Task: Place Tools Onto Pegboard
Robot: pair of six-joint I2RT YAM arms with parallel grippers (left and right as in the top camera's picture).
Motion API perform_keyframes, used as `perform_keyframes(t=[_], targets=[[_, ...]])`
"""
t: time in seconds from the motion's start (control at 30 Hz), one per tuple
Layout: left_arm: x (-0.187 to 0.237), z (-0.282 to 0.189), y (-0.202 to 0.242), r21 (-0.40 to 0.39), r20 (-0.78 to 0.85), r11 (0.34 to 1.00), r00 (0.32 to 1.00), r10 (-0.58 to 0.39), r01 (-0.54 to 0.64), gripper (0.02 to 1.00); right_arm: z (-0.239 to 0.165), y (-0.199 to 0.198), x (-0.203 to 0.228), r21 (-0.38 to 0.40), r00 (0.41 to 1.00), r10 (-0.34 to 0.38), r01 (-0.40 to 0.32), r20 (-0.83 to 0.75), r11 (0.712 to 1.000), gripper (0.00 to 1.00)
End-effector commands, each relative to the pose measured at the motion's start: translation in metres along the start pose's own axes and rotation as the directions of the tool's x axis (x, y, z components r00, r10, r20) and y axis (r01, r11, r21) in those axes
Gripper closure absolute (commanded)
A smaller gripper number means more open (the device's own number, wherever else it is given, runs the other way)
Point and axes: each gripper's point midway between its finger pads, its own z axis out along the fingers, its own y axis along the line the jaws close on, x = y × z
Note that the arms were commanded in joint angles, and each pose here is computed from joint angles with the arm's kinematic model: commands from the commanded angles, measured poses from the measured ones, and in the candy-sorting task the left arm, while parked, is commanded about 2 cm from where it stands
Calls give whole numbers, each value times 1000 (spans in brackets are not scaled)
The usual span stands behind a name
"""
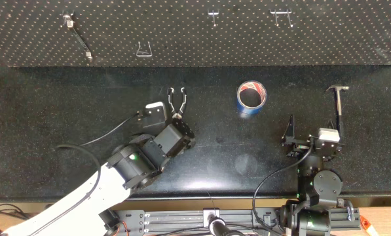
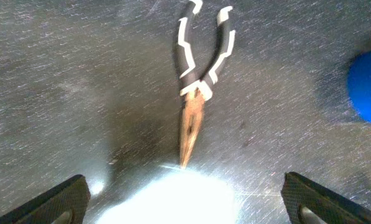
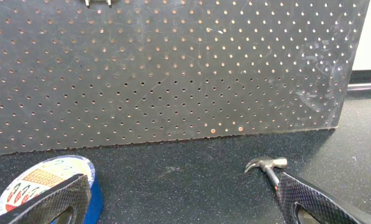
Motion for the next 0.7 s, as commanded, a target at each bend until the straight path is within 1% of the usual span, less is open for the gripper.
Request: perform_keyframes(t=[0.03, 0.07, 0.1, 0.17, 0.3, 0.37, 0.4, 0.43, 0.5, 0.53, 0.6, 0.67, 0.7], targets=[[-29, -41, 19, -117, 65, 993, 998, -16, 23, 20, 0, 0, 1, -4, 1000, -11, 11, 2, 1000, 27], [-32, -47, 21, -139, 61, 990, 998, -6, 14, 20, 0, 0, 1, -4, 1000, -11, 11, 2, 1000, 29], [-38, -55, 22, -162, 67, 986, 998, -17, 27, 20, 0, 0, 1, -4, 1000, -11, 11, 2, 1000, 29], [-46, -64, 27, -206, 108, 964, 983, -146, 165, 20, 0, 0, 1, -4, 1000, -11, 11, 2, 1000, 29], [-46, -58, 21, -209, 121, 944, 965, -233, 254, 20, 0, 0, 1, -4, 1000, -11, 11, 2, 1000, 29], [-45, -51, 16, -210, 115, 942, 963, -243, 262, 20, 0, 0, 1, -4, 1000, -11, 11, 2, 1000, 29], [-45, -44, 5, -189, 92, 961, 979, -185, 199, 20, 0, 0, 1, -4, 1000, -11, 11, 2, 1000, 29], [-46, -31, -17, -133, 51, 989, 997, -58, 64, 20, 0, 0, 1, -4, 1000, -11, 11, 2, 1000, 29], [-47, -15, -47, -33, 11, 996, 996, 87, -87, 18, 0, 0, 1, -4, 1000, -11, 11, 2, 1000, 29], [-47, -8, -56, 7, -6, 990, 990, 141, -141, 20, 0, 0, 1, -4, 1000, -11, 11, 2, 1000, 29], [-48, 14, -63, 85, -83, 973, 971, 222, -215, 20, 0, 0, 1, -4, 1000, -11, 11, 2, 1000, 29], [-53, 25, -54, 90, -118, 967, 962, 248, -238, 20, 0, 0, 1, -4, 1000, -11, 11, 2, 1000, 29], [-57, 30, -51, 99, -122, 959, 954, 275, -264, 20, 0, 0, 1, -4, 1000, -11, 11, 2, 1000, 29]])
